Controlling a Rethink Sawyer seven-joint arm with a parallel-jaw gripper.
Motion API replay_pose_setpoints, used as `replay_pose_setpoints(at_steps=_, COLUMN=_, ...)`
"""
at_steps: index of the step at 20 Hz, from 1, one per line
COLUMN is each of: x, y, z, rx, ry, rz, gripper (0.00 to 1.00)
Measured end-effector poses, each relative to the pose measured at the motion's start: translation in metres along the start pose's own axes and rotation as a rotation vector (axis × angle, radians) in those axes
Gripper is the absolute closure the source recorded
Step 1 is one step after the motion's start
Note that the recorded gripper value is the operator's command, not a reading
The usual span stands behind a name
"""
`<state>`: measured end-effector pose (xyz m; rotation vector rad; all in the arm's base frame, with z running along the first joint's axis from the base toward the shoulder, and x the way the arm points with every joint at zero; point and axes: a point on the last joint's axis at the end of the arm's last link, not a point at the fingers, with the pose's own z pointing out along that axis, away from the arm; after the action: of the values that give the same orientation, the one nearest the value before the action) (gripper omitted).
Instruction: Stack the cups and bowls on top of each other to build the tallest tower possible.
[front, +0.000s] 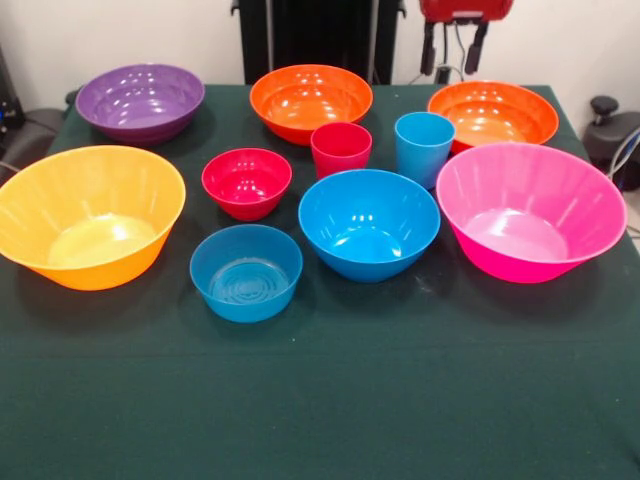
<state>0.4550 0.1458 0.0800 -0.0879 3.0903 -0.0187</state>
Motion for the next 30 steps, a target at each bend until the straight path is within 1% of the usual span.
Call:
replay_pose_setpoints(at_steps=4, x=0.008, y=-0.006, z=0.020, rx=0.013, ry=-0.012, rz=-0.005, gripper=0.00)
replay_pose_setpoints(at_steps=10, x=0.018, y=-0.020, z=0.042, rx=0.035, ry=-0.027, rz=0.001, gripper=0.00)
replay_pose_setpoints(at_steps=19, x=0.029, y=-0.040, z=0.059, rx=0.054, ry=-0.038, rz=-0.001, gripper=0.00)
replay_pose_setpoints(at_steps=23, x=0.037, y=-0.046, z=0.068, rx=0.058, ry=-0.033, rz=-0.006, gripper=0.00)
replay_pose_setpoints(at_steps=30, x=0.051, y=-0.050, z=0.082, rx=0.061, ry=-0.011, rz=-0.014, gripper=0.00)
